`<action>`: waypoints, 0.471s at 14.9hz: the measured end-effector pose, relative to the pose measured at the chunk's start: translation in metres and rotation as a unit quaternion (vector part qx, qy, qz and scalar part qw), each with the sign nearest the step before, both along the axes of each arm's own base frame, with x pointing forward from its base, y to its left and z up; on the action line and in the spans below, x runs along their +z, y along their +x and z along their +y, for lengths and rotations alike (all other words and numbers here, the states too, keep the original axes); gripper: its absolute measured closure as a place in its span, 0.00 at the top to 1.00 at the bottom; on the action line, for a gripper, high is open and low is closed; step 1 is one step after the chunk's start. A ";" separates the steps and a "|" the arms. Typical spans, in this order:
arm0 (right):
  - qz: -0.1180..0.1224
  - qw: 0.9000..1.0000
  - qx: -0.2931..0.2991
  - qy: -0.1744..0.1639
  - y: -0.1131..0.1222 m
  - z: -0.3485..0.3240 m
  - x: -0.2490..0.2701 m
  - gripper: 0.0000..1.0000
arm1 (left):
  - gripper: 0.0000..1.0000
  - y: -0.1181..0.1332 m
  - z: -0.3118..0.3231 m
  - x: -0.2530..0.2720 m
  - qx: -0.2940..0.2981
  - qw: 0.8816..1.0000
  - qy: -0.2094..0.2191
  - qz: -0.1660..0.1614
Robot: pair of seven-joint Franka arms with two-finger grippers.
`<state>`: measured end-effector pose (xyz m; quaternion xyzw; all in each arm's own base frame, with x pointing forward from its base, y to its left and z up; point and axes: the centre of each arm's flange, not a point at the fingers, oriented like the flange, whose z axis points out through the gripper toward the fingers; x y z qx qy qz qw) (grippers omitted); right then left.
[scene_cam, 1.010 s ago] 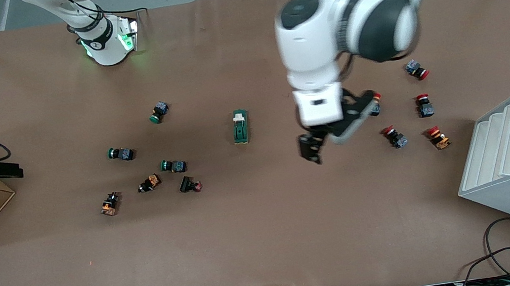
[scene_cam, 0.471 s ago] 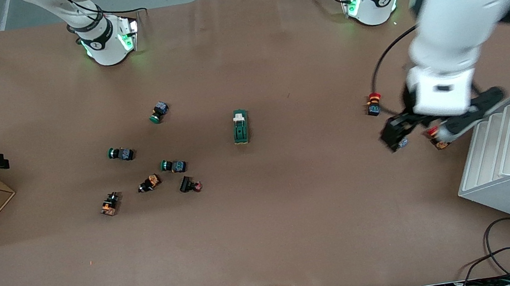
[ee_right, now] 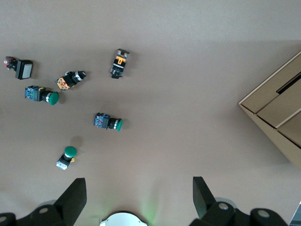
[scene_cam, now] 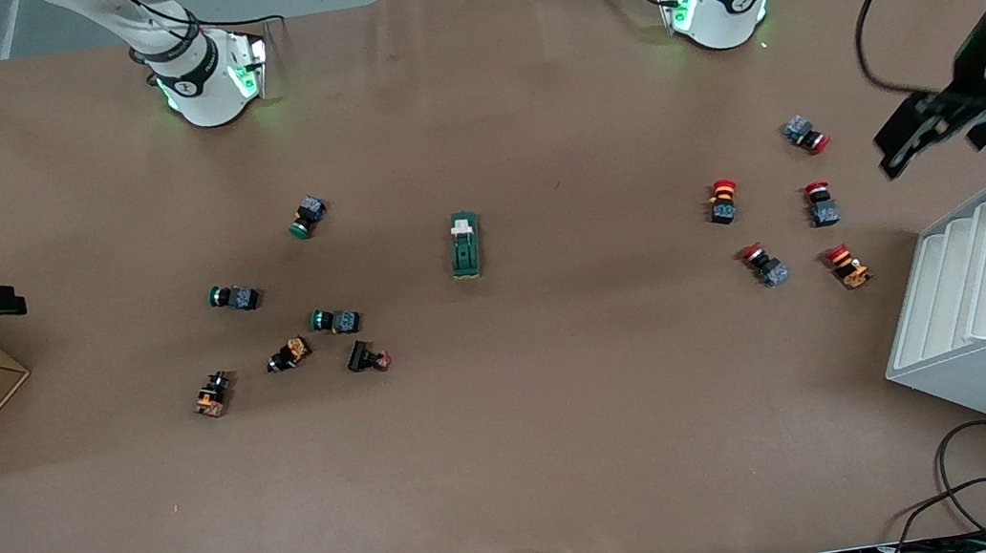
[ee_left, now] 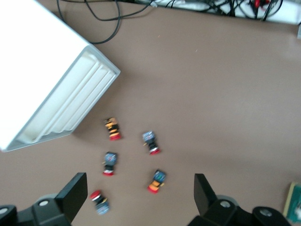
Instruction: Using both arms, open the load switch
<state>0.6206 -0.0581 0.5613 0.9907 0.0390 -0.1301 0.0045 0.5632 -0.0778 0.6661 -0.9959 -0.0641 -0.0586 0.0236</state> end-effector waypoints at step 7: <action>-0.012 1.000 -0.008 -0.013 -0.015 0.040 0.026 1.00 | 1.00 -0.046 0.055 0.023 -0.054 0.998 -0.007 0.039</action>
